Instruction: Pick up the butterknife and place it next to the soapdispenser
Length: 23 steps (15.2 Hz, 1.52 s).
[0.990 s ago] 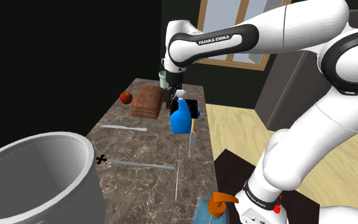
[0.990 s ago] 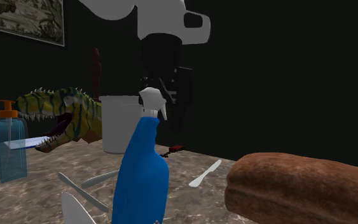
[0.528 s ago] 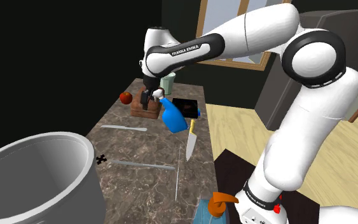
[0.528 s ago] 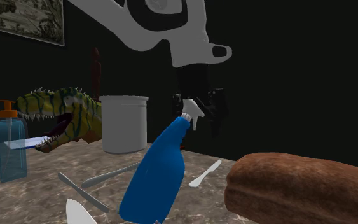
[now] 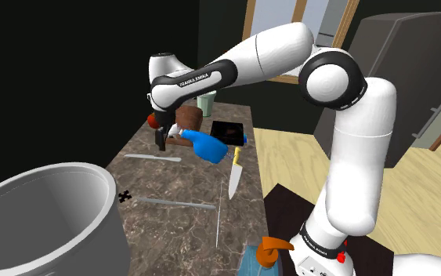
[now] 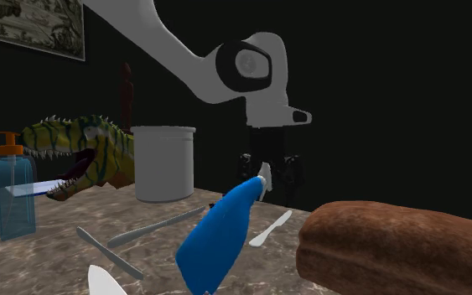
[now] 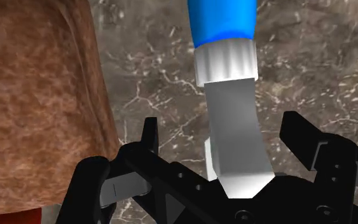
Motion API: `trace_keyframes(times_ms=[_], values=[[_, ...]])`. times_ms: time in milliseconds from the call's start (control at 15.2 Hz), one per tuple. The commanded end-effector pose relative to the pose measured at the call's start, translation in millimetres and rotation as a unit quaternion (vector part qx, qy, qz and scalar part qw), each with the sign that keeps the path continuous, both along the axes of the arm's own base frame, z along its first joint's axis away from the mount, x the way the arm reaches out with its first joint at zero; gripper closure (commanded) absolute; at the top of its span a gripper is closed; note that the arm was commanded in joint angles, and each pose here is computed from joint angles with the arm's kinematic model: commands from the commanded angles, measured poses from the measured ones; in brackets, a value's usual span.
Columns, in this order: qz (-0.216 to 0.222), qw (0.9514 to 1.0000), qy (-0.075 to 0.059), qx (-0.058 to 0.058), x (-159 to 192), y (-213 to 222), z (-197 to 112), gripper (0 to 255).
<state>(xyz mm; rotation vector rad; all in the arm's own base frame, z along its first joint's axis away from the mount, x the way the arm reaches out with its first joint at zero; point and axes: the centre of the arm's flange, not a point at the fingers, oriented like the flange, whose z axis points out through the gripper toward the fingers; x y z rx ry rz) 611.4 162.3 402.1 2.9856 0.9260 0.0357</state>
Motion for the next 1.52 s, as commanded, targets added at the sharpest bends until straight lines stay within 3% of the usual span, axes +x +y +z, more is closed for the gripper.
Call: trace_keyframes(times_ms=[0,132,660,1188,1254,1452], values=[[0.016,0.9998,0.010,-0.004,14,17,-13,0],[0.032,0.9995,0.008,-0.005,29,35,-24,0],[0.032,0.9995,0.008,-0.005,30,34,-64,0],[0.032,0.9995,0.008,-0.005,30,34,-64,0],[0.032,0.9995,0.008,-0.005,30,34,-64,255],[0.032,0.9995,0.008,-0.005,30,34,-64,255]])
